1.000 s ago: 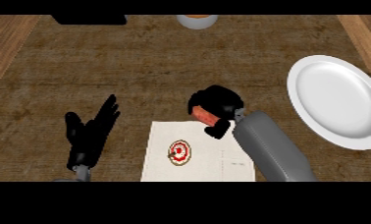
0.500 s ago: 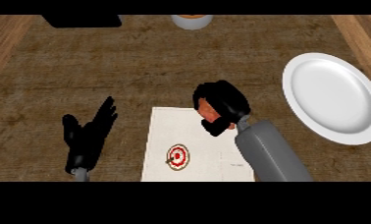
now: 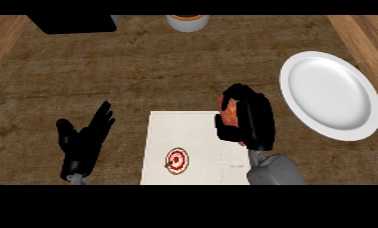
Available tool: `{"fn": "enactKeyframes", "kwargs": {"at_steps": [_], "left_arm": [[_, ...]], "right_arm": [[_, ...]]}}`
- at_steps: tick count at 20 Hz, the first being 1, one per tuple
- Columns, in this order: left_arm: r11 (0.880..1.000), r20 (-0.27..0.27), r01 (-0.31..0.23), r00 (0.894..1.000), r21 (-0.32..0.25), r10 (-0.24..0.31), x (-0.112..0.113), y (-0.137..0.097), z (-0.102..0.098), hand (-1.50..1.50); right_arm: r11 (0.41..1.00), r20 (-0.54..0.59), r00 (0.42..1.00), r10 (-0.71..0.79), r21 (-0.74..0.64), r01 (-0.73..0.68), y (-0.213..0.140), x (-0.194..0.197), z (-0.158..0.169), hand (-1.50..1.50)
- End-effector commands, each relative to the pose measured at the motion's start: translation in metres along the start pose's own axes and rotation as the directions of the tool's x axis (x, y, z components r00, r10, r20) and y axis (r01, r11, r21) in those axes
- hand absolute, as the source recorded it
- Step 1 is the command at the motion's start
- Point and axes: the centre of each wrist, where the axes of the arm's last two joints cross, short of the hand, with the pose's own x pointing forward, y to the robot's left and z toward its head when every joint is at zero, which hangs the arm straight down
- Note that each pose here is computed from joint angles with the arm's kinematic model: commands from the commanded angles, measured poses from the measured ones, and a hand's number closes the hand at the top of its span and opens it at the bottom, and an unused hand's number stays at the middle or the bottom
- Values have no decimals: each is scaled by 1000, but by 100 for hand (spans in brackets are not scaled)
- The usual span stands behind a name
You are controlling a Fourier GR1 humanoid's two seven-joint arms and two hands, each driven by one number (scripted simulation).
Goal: Pick the sweet potato from the placemat and place it in the plate
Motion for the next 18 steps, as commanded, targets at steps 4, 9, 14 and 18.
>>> {"fn": "enactKeyframes", "kwargs": {"at_steps": [4, 9, 14, 18], "left_arm": [[1000, 12, -7, 1000, -14, 7, 4, -1, 1, 0], [999, 13, 20, 1000, -48, -19, 1, 9, -4, 0], [998, 7, 16, 1000, -59, -15, 0, -38, -4, 0], [998, -1, 11, 1000, -67, -11, -3, -11, -11, 0]], "right_arm": [[935, -217, 956, -199, -333, 119, -36, 16, 49, 150], [885, -254, 932, -260, -449, 125, -59, -9, 70, 150], [827, -250, 933, -261, -556, 82, -91, -62, 43, 150], [796, -264, 939, -220, -605, 16, -102, -104, 30, 150]]}}
